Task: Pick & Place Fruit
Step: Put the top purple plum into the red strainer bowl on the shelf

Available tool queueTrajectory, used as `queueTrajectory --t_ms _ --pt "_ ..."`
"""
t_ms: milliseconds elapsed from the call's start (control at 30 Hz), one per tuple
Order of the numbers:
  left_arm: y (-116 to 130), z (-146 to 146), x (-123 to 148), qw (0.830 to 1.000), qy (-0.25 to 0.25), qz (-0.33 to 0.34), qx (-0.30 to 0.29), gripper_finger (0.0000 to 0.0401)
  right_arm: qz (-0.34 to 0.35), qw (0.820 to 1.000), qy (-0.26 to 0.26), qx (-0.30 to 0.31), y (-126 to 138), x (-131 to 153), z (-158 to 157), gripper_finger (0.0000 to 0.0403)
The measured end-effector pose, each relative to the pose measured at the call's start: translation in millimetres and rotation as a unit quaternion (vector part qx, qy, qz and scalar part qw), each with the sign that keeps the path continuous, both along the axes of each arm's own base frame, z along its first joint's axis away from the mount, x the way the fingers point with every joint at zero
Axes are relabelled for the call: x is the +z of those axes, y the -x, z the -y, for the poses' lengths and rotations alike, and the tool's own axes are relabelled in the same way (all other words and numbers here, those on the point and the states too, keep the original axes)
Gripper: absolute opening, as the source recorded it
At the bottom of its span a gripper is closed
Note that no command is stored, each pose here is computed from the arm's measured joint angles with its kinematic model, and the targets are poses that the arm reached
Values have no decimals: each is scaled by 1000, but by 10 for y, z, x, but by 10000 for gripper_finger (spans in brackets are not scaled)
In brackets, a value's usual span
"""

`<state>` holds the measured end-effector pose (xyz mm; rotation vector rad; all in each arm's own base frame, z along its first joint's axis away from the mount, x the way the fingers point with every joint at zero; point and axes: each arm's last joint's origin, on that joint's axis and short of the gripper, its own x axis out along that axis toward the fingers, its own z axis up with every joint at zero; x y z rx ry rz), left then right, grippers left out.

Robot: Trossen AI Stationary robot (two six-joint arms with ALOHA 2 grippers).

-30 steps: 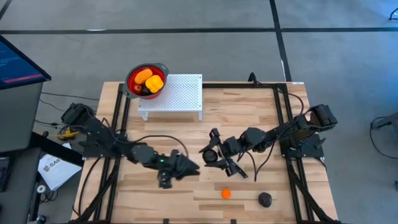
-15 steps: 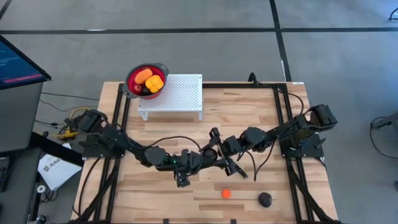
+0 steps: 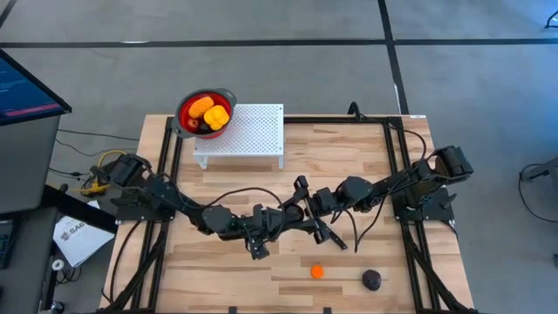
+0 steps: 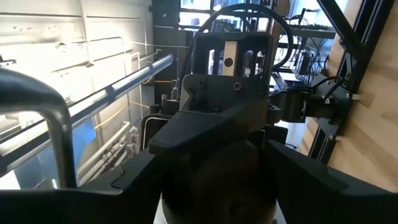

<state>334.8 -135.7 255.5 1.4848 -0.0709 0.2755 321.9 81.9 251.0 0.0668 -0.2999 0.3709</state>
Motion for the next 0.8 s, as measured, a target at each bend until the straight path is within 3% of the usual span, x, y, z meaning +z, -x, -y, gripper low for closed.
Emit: queueTrajectory --t_ms 167,400,567,800 --pt "1 -2 -2 1000 5 0 2 250 -6 1000 -2 1 -2 -7 -1 240" --pt "1 -5 -19 999 52 1 -4 238 -41 999 -10 7 -15 -54 -6 246" --pt "1 -26 22 996 93 16 -3 237 -111 994 10 18 -37 -225 -21 288" --pt "-2 -40 -20 991 134 7 26 234 -216 976 -6 32 -41 -390 6 350"
